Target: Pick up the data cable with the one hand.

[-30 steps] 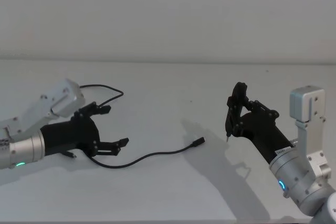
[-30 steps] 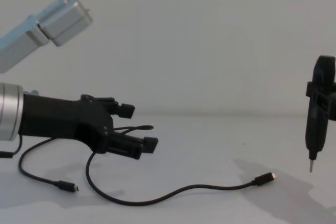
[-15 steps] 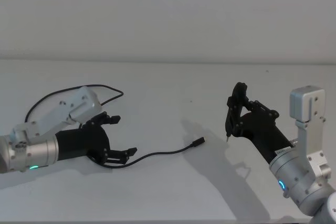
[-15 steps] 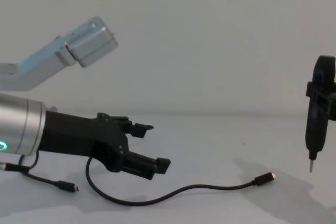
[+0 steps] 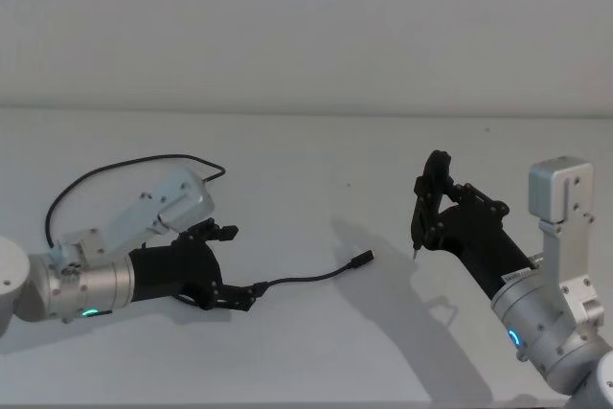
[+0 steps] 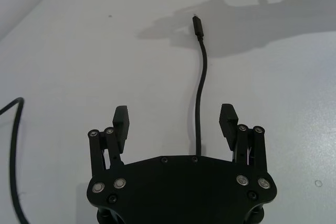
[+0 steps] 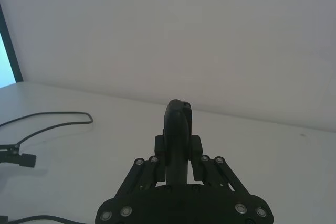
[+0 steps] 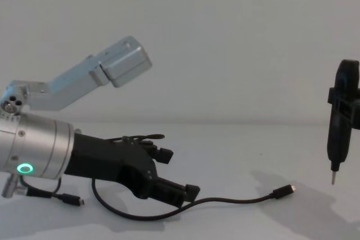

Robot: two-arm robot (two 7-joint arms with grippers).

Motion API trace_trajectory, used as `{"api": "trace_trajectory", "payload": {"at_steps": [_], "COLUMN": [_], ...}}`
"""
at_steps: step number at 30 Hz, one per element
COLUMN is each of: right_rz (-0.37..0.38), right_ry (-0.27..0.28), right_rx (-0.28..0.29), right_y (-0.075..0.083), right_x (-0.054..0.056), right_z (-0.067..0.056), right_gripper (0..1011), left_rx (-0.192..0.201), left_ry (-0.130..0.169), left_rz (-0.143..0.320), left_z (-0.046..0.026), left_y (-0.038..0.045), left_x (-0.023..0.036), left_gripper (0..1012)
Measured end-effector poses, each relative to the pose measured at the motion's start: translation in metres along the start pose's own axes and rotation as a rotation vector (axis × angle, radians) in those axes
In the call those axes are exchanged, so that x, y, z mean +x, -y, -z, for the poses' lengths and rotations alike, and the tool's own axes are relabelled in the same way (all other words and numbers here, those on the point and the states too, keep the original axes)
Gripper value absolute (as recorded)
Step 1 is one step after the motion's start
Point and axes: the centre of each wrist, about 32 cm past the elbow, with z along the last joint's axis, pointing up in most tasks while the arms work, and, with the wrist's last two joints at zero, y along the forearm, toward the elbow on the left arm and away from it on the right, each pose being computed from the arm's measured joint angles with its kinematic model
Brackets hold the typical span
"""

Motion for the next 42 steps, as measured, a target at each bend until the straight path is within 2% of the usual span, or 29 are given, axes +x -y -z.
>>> {"api": "trace_trajectory", "payload": {"at_steps": [12, 20, 42], "right_rz": [0.000, 0.000, 0.000], "right_ry": [0.000, 0.000, 0.000], "right_rx": [0.000, 0.000, 0.000], "right_y": [0.000, 0.000, 0.000], "right_x": [0.000, 0.000, 0.000], "right_z": [0.000, 0.000, 0.000], "right_gripper": [274, 274, 275], "left_rx": [0.023, 0.033, 0.071], "left_ry": [-0.024, -0.038, -0.075], "left_rz": [0.004, 0.000, -0.016], "left_z": [-0.0005, -0.0012, -0.0017], "left_y": [0.0155, 0.0227, 0.0381], "left_x": [-0.0051, -0.0066, -0.0065], "left_gripper": [1001, 1001, 1001]}}
